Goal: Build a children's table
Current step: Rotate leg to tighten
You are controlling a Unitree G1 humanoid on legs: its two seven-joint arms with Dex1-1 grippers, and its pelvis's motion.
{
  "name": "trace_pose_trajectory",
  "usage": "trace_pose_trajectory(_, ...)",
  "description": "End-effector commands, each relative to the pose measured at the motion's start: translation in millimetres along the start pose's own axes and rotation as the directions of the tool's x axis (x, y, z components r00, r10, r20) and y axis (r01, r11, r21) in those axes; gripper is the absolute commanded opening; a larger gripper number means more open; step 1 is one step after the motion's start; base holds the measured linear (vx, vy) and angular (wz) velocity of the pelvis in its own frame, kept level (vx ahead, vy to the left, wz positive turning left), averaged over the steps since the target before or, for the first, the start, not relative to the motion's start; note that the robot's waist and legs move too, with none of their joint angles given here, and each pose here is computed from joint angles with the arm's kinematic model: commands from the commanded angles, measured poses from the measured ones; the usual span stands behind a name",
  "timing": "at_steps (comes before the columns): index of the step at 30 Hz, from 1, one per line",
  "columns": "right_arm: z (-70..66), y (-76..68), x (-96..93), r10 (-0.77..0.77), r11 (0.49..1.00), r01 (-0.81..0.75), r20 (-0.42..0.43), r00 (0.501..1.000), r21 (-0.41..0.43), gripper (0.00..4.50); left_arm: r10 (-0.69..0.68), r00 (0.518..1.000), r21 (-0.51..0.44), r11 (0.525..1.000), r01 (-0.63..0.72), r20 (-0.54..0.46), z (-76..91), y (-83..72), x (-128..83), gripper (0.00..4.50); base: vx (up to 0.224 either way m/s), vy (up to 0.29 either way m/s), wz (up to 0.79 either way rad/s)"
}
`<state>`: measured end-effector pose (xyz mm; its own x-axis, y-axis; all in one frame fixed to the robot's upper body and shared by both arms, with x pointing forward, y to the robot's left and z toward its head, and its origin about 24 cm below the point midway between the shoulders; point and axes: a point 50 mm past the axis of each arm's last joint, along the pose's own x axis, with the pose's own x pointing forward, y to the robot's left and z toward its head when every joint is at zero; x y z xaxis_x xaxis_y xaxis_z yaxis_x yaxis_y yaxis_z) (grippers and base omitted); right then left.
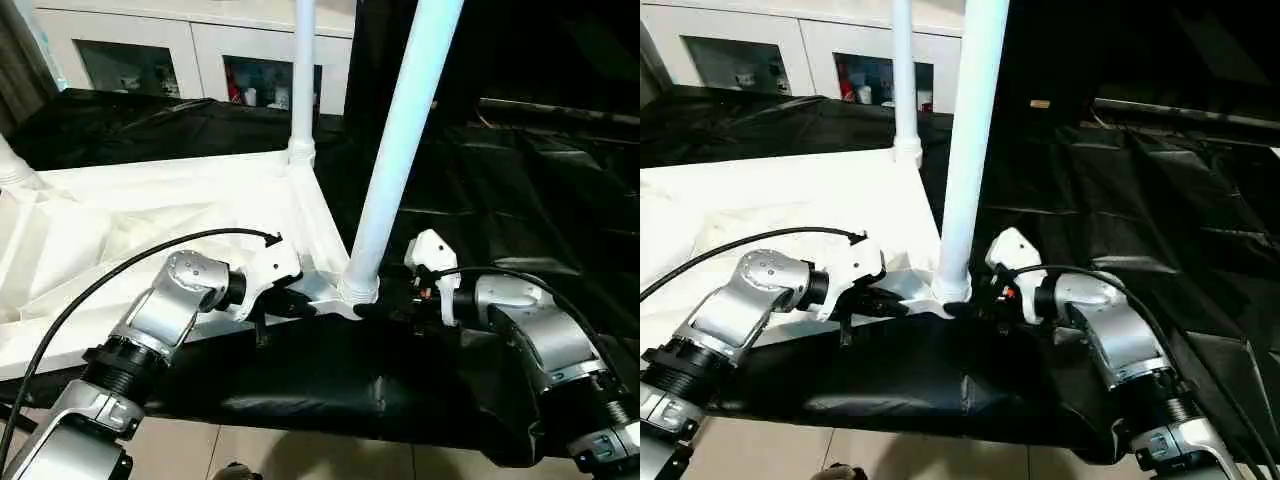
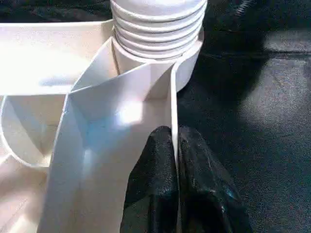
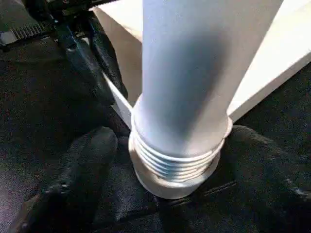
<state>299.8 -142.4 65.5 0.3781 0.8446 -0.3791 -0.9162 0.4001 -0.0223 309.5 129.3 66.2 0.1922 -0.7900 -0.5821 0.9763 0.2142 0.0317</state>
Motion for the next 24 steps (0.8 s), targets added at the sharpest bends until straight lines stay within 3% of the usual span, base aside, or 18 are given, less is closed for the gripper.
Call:
trace_pose_trajectory(1, 3.2, 1.3, 3.9, 0.008, 1.0, -0.008, 0.006, 1.0, -0.004, 3.45, -0.065, 0.99, 0.068, 0.996, 0.057, 0.122, 25.4, -5.6, 3, 0.0, 0.0, 0.0, 0.0)
trace_pose_trajectory(9, 2.3, 0.4, 12.3, 0.001, 1.0, -0.001, 0.013, 1.0, 0.012, 2.82, -0.064, 0.99, 0.065, 0.996, 0.056, 0.122, 25.3, -6.7, 4, 0.0, 0.0, 0.0, 0.0)
trace_pose_trajectory(15, 0.3, 1.9, 17.4, 0.014, 1.0, -0.014, 0.014, 1.0, 0.017, 2.74, -0.063, 0.991, 0.06, 0.997, 0.056, 0.122, 24.7, -7.2, 4, 0.0, 0.0, 0.0, 0.0)
trace_pose_trajectory(21, -0.7, 0.8, 17.3, 0.0, 1.0, 0.0, 0.005, 1.0, 0.005, 2.73, -0.064, 0.99, 0.057, 0.997, 0.057, 0.122, 24.5, -7.4, 4, 0.0, 0.0, 0.0, 0.0)
trace_pose_trajectory(24, -0.3, -0.8, 17.3, -0.002, 1.0, 0.002, 0.018, 1.0, 0.029, 3.43, -0.063, 0.991, 0.056, 0.997, 0.057, 0.121, 24.3, -7.3, 4, 0.0, 0.0, 0.0, 0.0)
